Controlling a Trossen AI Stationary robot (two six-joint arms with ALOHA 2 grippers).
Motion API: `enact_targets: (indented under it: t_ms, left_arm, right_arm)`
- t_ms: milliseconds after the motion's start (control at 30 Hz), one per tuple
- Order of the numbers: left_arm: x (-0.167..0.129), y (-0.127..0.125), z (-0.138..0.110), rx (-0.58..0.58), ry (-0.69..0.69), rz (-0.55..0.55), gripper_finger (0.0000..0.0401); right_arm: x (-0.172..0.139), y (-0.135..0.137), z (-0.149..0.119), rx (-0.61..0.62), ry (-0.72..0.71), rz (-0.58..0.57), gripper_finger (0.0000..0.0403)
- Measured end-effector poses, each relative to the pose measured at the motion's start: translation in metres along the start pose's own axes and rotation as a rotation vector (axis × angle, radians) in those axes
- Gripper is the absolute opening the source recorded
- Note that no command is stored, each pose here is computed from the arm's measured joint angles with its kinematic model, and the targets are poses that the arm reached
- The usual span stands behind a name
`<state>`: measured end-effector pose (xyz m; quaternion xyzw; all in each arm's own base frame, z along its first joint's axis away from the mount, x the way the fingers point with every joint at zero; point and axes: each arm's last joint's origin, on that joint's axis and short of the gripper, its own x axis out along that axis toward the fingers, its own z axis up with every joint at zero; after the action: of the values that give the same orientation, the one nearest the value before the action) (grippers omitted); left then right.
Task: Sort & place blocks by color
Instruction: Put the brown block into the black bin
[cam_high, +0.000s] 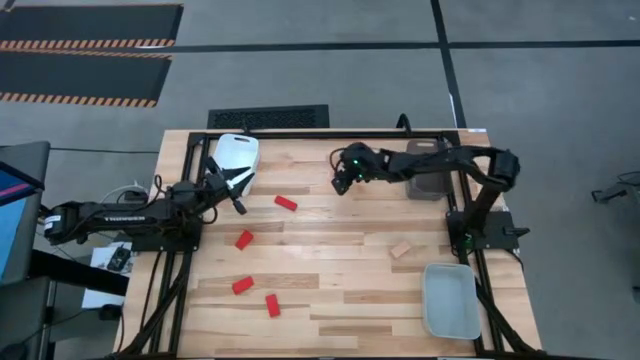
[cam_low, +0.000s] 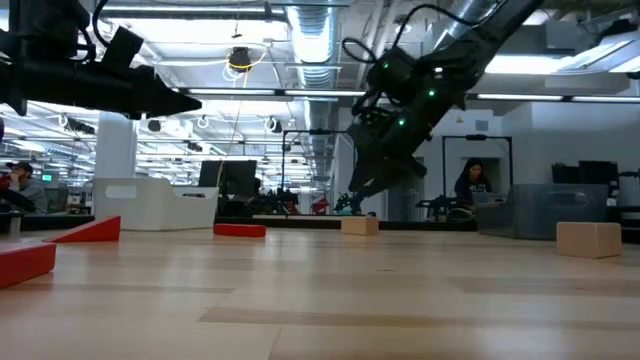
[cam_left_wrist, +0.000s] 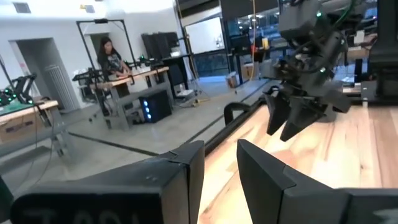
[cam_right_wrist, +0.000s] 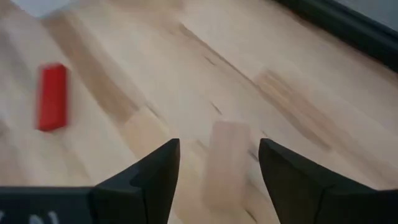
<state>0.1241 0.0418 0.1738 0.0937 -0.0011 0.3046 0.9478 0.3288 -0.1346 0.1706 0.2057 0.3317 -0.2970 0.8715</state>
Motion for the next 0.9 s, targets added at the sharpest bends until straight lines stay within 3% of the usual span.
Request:
enact_targets:
  t_ms: [233, 467, 667, 800, 900]
  left_arm:
    - [0.003, -0.001, 0.002, 0.03, -0.027, 0.005, 0.0089]
    - [0.006, -0.001, 0.005, 0.08, -0.065, 0.021, 0.0089]
    - [0.012, 0.003, 0.008, 0.085, -0.112, 0.065, 0.0089]
    - [0.018, 0.006, 0.008, 0.082, -0.153, 0.054, 0.0089]
    - [0.022, 0.007, 0.007, 0.076, -0.176, 0.039, 0.0089]
  right_arm:
    - [0.026, -0.001, -0.007, 0.021, 0.076, -0.033, 0.0246]
    - [0.03, -0.003, -0.014, 0.022, 0.129, -0.056, 0.0235]
    - [0.024, -0.005, -0.015, 0.013, 0.167, -0.071, 0.0148]
    - [0.021, -0.008, -0.017, 0.002, 0.224, -0.095, 0.0072]
    - [0.012, -0.009, -0.018, 0.0, 0.251, -0.11, 0.0038]
